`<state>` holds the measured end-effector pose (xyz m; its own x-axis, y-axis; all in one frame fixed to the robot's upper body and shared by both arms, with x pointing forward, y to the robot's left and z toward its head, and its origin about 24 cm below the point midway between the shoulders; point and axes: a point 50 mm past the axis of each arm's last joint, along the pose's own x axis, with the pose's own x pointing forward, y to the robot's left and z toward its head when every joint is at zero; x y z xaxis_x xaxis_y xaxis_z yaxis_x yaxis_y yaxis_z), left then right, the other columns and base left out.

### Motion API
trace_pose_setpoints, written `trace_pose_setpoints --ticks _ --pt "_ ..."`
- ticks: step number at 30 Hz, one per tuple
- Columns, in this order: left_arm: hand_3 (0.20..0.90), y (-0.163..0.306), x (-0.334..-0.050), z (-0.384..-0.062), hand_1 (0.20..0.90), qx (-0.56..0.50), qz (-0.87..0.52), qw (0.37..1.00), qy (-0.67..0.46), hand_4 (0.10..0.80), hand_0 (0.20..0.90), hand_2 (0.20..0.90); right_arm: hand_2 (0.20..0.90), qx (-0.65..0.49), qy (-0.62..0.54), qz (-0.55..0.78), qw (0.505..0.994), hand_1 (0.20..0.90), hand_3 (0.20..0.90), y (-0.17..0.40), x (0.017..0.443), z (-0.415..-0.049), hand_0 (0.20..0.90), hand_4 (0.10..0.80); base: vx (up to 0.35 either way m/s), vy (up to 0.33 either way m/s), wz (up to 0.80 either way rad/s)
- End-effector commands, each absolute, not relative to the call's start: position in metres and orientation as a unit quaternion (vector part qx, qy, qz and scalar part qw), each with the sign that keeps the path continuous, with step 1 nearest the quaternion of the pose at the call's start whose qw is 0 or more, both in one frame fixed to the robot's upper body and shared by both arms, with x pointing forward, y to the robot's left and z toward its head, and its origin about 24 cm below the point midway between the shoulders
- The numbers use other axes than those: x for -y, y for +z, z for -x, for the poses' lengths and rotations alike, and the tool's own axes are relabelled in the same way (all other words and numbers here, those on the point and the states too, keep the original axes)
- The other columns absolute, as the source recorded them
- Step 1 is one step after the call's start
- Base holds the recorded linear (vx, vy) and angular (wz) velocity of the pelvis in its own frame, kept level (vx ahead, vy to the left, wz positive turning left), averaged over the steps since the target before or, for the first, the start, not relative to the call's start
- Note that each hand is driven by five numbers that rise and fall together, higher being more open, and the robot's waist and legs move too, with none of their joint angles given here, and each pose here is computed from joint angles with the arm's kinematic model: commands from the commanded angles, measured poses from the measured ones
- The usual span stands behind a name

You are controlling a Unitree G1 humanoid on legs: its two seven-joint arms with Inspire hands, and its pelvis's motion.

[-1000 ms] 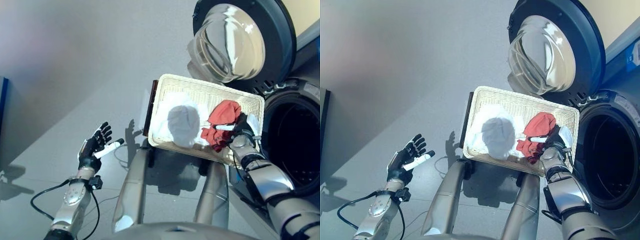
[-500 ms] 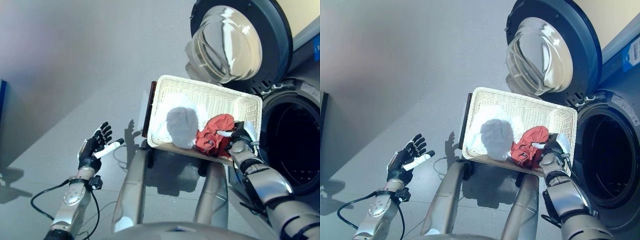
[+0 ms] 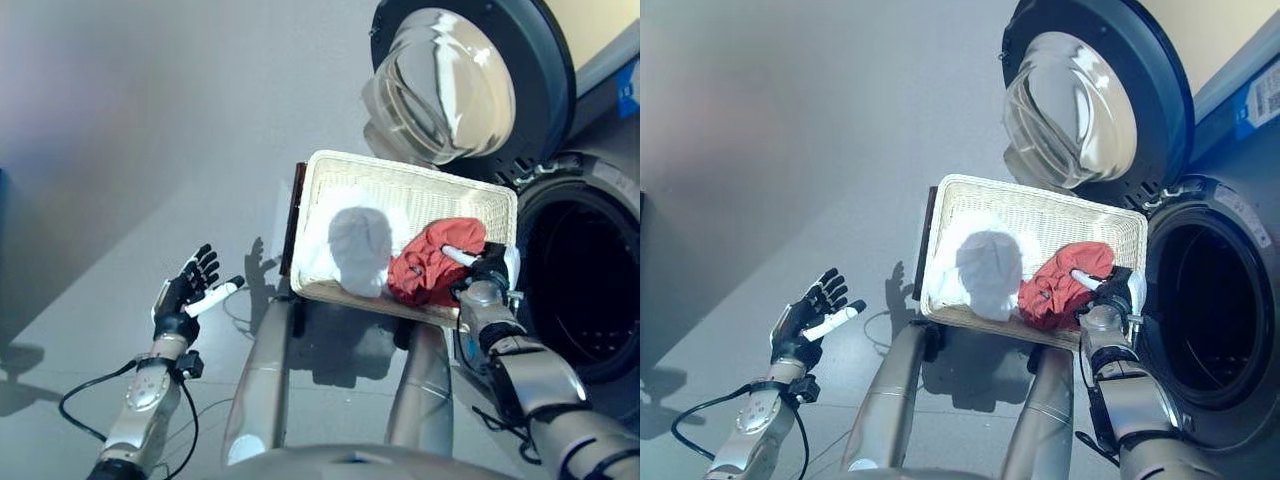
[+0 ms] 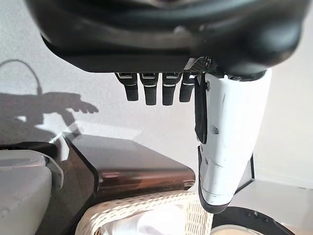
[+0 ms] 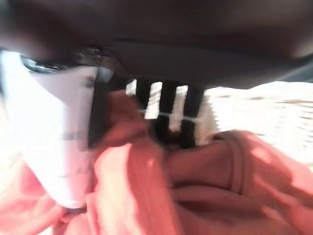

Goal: Pick up the clothes and place them into the washing machine

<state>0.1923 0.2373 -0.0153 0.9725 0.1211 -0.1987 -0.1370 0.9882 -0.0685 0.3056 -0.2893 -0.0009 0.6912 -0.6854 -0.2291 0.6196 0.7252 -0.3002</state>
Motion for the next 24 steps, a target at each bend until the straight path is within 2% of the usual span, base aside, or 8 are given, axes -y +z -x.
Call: trace_pose_setpoints --ticks 1,6,10,18,24 --pt "0.9 0.003 -0.26 -0.193 0.9 -0.039 0.023 0.993 0.113 0.8 0.9 0.9 0.2 -0.076 -0.413 0.027 0.907 0.2 0.2 0.015 0.306 -0.298 0.2 0.3 0.028 -0.014 -0.13" --pt "0.9 -0.009 -0.263 -0.191 0.9 -0.06 0.026 0.989 0.132 0.8 0.9 0.9 0.2 -0.062 -0.444 -0.114 0.886 0.2 0.2 -0.003 0.307 -0.278 0.2 0.3 0.017 -0.002 -0.14" --pt "0.9 -0.011 -0.264 -0.191 0.9 -0.062 0.032 0.988 0.137 0.8 0.9 0.9 0.2 -0.056 -0.454 -0.156 0.875 0.2 0.2 -0.009 0.307 -0.271 0.2 0.3 -0.026 0.002 -0.01" --pt "0.9 -0.006 -0.259 -0.197 0.9 -0.044 0.026 0.99 0.135 0.8 0.9 0.9 0.2 -0.033 -0.402 -0.039 0.914 0.2 0.2 0.01 0.301 -0.281 0.2 0.3 0.002 -0.001 -0.02" --pt "0.9 -0.006 -0.26 -0.196 0.9 -0.04 0.028 0.989 0.142 0.8 0.9 0.9 0.2 -0.025 -0.391 -0.042 0.919 0.2 0.2 0.016 0.292 -0.292 0.2 0.3 0.0 0.0 0.0"
